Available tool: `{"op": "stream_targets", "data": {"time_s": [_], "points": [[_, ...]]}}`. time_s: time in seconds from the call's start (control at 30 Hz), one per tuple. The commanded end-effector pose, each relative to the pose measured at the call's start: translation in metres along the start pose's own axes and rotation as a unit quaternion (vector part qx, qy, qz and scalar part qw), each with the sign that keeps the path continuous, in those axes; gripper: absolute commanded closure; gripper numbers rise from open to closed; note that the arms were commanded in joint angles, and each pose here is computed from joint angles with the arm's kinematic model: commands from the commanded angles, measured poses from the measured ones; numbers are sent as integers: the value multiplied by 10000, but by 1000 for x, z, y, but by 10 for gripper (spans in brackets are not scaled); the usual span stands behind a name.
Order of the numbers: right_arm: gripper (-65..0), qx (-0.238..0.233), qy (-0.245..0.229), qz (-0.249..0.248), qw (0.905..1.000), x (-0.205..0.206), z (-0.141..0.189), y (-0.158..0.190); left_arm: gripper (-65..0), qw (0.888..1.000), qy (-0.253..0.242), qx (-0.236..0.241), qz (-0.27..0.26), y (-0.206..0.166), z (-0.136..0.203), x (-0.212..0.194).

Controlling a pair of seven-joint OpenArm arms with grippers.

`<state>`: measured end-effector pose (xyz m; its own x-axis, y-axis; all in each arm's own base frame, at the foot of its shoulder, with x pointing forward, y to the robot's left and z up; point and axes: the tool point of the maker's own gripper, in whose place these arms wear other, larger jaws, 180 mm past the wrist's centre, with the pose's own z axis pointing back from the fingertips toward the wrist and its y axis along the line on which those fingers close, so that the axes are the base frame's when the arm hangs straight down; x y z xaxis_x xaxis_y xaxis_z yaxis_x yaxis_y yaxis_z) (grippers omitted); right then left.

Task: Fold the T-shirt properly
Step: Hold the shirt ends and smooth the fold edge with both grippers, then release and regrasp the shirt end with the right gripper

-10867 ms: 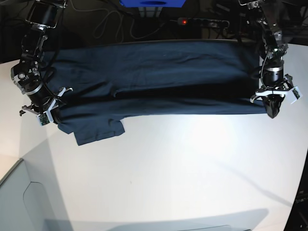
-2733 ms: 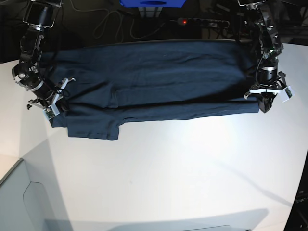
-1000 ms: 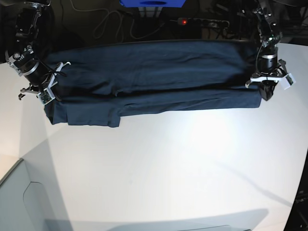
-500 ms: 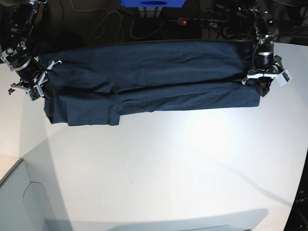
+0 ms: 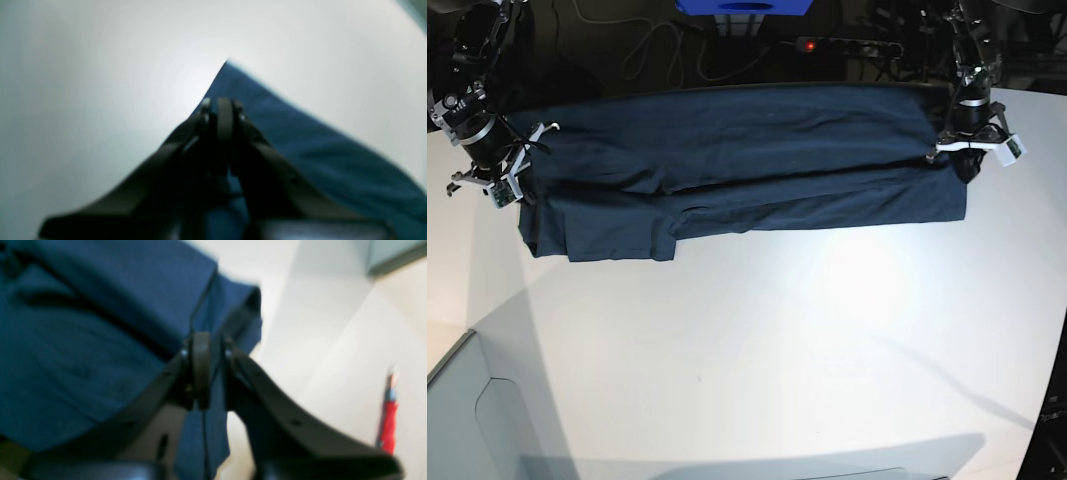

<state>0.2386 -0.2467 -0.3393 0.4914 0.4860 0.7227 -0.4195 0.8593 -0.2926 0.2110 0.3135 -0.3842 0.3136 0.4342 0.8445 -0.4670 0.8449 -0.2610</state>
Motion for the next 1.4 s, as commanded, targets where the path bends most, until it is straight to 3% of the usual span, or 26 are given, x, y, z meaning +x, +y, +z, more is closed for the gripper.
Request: {"op": "stream_targets", "data": {"time_s": [0.0,0.13,0.43,0.5,0.67,0.83,1.03,1.23,1.37], "points": [[-98,50,-248,153,9996,16,2,0,0,9998,-183,-37,-24,0,-1,10],[-190,81,-328,233,9992,23,3,4,0,9999,-148,-1,20,2,-4,7],[-291,35,-514,269,9983,39,-4,-1,0,9999,13,119,83,11,-12,-6],[-332,90,-666,304,9973,52,-12,-1,0,9998,36,139,104,12,-15,-8],[-416,81,-319,87,9994,58,-48,-17,0,9998,58,142,124,12,-15,-10],[-426,138,62,-431,9990,55,-87,-41,0,9998,5,116,135,9,-18,-6],[-424,434,280,-993,9937,43,-121,-44,0,9999,-37,79,140,5,-22,-1],[-424,687,505,-1360,9870,27,-138,-36,0,9999,-31,83,142,5,-22,-2],[-413,694,346,-1414,9869,30,-140,-35,0,9999,-28,83,149,5,-22,-2]]}}
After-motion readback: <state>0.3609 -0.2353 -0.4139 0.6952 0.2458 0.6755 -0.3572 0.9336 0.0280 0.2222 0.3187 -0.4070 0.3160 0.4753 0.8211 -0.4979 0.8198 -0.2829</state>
